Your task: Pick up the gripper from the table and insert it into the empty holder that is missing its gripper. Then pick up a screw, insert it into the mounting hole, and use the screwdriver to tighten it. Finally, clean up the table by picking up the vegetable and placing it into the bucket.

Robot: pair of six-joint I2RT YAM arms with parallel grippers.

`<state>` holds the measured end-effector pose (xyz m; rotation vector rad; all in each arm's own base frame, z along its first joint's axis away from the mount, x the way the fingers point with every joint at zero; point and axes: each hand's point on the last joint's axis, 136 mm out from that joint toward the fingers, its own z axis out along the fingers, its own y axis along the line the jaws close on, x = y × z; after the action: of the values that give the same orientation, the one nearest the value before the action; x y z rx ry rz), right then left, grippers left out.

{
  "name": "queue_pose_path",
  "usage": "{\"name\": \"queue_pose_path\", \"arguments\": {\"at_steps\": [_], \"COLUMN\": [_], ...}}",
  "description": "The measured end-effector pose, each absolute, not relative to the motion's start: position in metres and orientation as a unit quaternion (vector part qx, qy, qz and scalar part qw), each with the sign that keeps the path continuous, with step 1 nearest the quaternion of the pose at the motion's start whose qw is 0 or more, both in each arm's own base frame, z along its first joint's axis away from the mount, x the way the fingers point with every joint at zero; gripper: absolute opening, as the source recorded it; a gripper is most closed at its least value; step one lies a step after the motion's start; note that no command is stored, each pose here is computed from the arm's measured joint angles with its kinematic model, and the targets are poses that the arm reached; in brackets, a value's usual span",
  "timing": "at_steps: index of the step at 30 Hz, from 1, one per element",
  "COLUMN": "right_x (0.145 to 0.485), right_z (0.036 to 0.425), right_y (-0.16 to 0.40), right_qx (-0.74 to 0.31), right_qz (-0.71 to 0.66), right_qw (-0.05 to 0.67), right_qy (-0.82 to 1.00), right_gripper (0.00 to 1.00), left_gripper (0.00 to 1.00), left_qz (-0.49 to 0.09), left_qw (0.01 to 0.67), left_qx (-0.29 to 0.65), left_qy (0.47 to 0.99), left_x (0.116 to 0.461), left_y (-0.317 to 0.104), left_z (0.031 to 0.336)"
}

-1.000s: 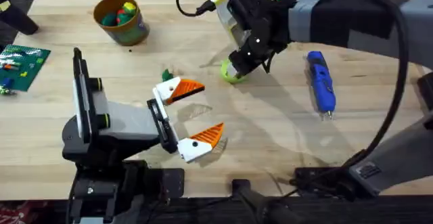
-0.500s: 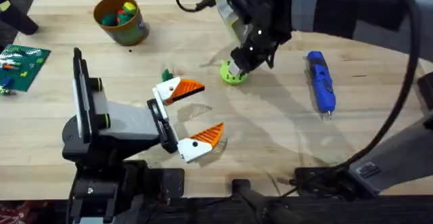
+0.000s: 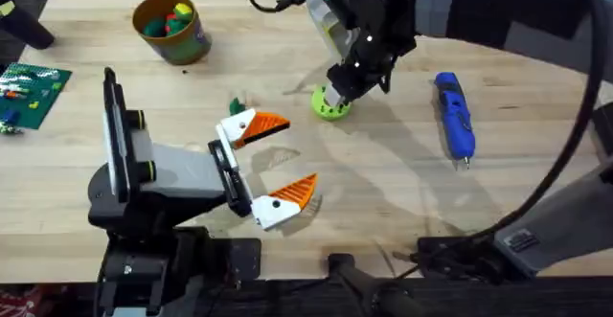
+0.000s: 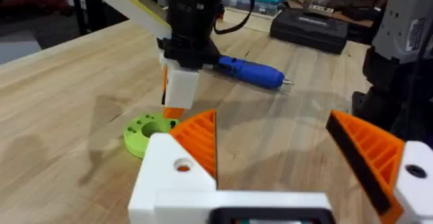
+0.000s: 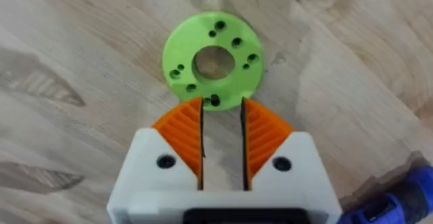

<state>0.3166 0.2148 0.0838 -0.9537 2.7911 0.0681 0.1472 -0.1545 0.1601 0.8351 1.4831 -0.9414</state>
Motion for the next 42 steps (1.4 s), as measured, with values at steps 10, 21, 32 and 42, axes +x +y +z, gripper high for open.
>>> {"name": "queue_pose_path", "arguments": {"at_steps": [10,21,32,42], "right_x": [0.314,0.313,0.313,0.312], "right_z": [0.067,0.058,0.058,0.058], "right_y": [0.218,0.218,0.218,0.218], "right_qx": [-0.324,-0.334,-0.338,-0.34], "right_qz": [0.028,0.026,0.025,0.028], "right_qw": [0.071,0.059,0.059,0.059], "right_qy": [0.943,0.94,0.939,0.938], "right_gripper": [0.295,0.295,0.115,0.008], "left_gripper": [0.984,0.984,0.984,0.984], "left_qz": [-0.4,-0.4,-0.4,-0.4], "left_qw": [0.563,0.563,0.563,0.563], "left_qx": [0.355,0.355,0.355,0.355], "left_qy": [0.63,0.63,0.63,0.63], "left_x": [0.147,0.147,0.147,0.147], "left_y": [-0.154,-0.154,-0.154,-0.154], "left_z": [0.16,0.16,0.16,0.16]}}
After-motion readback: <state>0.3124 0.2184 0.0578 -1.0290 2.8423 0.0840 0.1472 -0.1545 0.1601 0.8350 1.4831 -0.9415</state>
